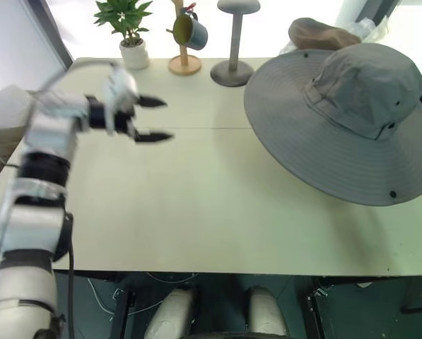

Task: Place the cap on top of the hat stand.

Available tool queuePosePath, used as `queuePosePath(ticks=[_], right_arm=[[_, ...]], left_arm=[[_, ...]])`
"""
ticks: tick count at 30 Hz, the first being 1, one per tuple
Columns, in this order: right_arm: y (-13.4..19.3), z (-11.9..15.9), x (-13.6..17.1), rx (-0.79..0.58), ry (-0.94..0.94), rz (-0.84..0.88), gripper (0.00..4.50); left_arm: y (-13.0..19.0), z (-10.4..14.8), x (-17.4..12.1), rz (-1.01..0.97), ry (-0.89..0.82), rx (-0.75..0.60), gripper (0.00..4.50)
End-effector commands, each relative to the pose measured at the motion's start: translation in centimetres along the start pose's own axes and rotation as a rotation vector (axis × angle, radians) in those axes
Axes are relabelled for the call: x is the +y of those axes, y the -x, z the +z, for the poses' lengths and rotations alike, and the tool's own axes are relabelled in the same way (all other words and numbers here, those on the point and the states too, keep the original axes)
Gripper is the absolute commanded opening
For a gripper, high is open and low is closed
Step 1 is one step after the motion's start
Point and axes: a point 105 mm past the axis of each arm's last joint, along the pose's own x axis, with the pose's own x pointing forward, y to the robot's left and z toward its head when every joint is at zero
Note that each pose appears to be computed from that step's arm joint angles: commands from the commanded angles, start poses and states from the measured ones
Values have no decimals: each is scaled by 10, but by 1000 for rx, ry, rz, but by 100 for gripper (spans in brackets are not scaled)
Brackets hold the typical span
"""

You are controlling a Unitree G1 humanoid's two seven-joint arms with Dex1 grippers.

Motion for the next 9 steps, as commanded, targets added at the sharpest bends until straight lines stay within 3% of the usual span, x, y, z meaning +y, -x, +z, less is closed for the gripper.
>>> queuePosePath(ticks=[1, 5, 9], right_arm=[[4, -4, -12, 5, -10, -31, 450], [1, -3, -14, -5, -17, -31, 450], [-8, 3, -10, -26, -11, -9, 450]], left_arm=[[5, 43, -16, -153, 72, -124, 447], [-4, 62, -24, -213, 41, -127, 447], [-14, 60, -30, -246, -27, -41, 447]])
